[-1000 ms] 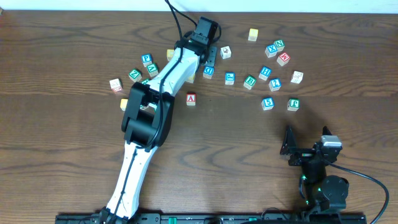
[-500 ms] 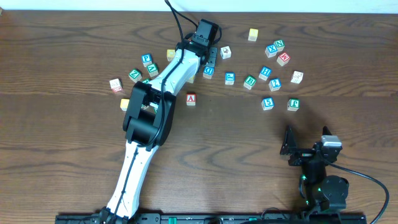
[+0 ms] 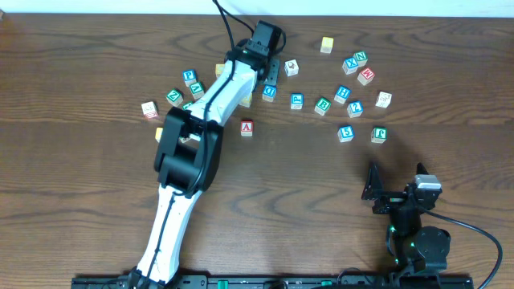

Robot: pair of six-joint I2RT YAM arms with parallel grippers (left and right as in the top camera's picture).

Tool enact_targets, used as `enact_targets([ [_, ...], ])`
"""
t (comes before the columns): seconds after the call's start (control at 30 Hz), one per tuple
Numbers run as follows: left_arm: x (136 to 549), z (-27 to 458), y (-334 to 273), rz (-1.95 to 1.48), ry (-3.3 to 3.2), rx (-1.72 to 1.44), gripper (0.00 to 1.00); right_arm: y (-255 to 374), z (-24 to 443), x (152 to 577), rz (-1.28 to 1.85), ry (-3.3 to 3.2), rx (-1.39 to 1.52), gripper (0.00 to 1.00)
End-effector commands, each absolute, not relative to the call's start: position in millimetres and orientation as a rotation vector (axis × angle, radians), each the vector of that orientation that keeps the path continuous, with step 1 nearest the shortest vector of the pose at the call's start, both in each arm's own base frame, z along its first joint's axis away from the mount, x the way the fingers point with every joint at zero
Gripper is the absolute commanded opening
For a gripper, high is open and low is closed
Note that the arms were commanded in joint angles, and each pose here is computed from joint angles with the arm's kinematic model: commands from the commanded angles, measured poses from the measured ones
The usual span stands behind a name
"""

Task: Spell out AI2
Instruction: 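Carry the I block down and place it right of the A block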

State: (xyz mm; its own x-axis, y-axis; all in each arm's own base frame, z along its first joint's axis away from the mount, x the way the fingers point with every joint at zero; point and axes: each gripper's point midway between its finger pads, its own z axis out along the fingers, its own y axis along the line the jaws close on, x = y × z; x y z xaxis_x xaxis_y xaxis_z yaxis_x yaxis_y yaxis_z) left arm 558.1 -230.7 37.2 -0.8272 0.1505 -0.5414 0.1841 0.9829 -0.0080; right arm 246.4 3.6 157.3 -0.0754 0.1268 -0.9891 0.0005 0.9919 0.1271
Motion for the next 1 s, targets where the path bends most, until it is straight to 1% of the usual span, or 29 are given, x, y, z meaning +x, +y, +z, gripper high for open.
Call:
enact_targets([
  [0.0,559.8,116.6,-220.5,-0.061,2.448,0.184,0.30,0.9,156.5,246.3,0.106,1.643,0.116,0.99],
  [0.17,537.8,157.6,-210.4,-0.068,2.461,0.146,0.30,0.9,156.5,246.3,0.106,1.643,0.116,0.99],
  [0.3,510.6,163.6,-201.0,-0.088,2.553,0.003,0.30,0.9,156.5,246.3,0.106,1.643,0.116,0.99],
  [0.43,478.4,143.5,-196.3,-0.059,2.698,-0.107,0.30,0.9,156.5,246.3,0.106,1.643,0.116,0.99],
  [0.6,441.4,120.4,-216.4,-0.126,2.855,-0.072,0.29,0.8,156.5,246.3,0.106,1.643,0.117,0.99],
  [0.83,406.2,82.8,-224.3,-0.078,2.973,-0.043,0.30,0.9,156.5,246.3,0.106,1.643,0.116,0.99],
  [0.97,391.4,60.9,-217.8,-0.033,3.026,-0.048,0.25,0.9,156.5,246.3,0.106,1.643,0.116,0.99],
])
